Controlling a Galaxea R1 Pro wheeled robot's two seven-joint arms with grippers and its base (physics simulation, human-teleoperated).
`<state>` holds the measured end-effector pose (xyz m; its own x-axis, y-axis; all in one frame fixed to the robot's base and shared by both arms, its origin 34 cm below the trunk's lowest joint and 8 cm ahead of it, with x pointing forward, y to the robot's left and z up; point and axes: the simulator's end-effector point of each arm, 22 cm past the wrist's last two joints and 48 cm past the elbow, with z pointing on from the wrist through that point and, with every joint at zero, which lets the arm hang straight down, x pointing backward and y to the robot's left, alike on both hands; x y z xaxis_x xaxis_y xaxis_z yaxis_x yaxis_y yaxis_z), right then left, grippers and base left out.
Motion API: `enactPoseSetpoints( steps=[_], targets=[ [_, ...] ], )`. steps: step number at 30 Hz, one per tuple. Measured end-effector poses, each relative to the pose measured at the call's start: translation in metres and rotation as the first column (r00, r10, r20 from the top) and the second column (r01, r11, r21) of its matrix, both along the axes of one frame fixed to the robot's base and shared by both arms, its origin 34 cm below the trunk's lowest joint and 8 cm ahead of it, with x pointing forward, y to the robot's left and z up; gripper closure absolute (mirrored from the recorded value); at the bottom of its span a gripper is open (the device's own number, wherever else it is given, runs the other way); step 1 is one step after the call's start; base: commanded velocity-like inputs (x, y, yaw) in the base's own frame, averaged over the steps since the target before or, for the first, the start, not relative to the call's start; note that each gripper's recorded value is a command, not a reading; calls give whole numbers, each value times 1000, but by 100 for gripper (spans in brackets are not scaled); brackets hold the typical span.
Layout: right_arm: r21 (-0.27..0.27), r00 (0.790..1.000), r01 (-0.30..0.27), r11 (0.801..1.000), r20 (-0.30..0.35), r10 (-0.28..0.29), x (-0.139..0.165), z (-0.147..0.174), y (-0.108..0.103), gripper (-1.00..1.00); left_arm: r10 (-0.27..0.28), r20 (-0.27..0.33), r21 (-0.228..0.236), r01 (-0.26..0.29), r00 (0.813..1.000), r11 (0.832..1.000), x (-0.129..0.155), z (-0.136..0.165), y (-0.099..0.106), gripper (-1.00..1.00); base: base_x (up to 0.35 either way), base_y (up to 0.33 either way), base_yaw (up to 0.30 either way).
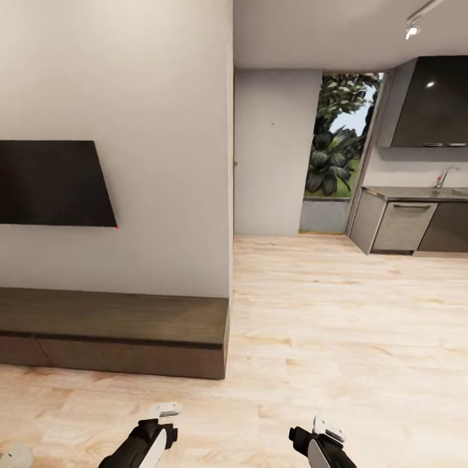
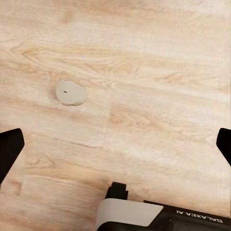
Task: Place each of the two pumpkins and all three candles from the living room inside a cabinet in the living room (use any cabinet), then make sure every cabinet is closed, and position the cauldron so it is next to a table in the living room.
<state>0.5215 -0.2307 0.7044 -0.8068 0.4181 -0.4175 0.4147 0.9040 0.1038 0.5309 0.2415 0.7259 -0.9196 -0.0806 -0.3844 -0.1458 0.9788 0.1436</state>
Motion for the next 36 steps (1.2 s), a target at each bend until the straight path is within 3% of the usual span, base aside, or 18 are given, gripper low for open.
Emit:
enactPoseSetpoints(
  steps=[22,36],
  targets=[
    [0,1000,0,1000,0,0,0,0,0,-100,0,0,0,0,1000,1000,0,0,0,-100,281,3,0],
    [0,1000,0,1000,0,0,0,0,0,-100,0,0,0,0,1000,1000,0,0,0,-100,95,139,0]
  ],
)
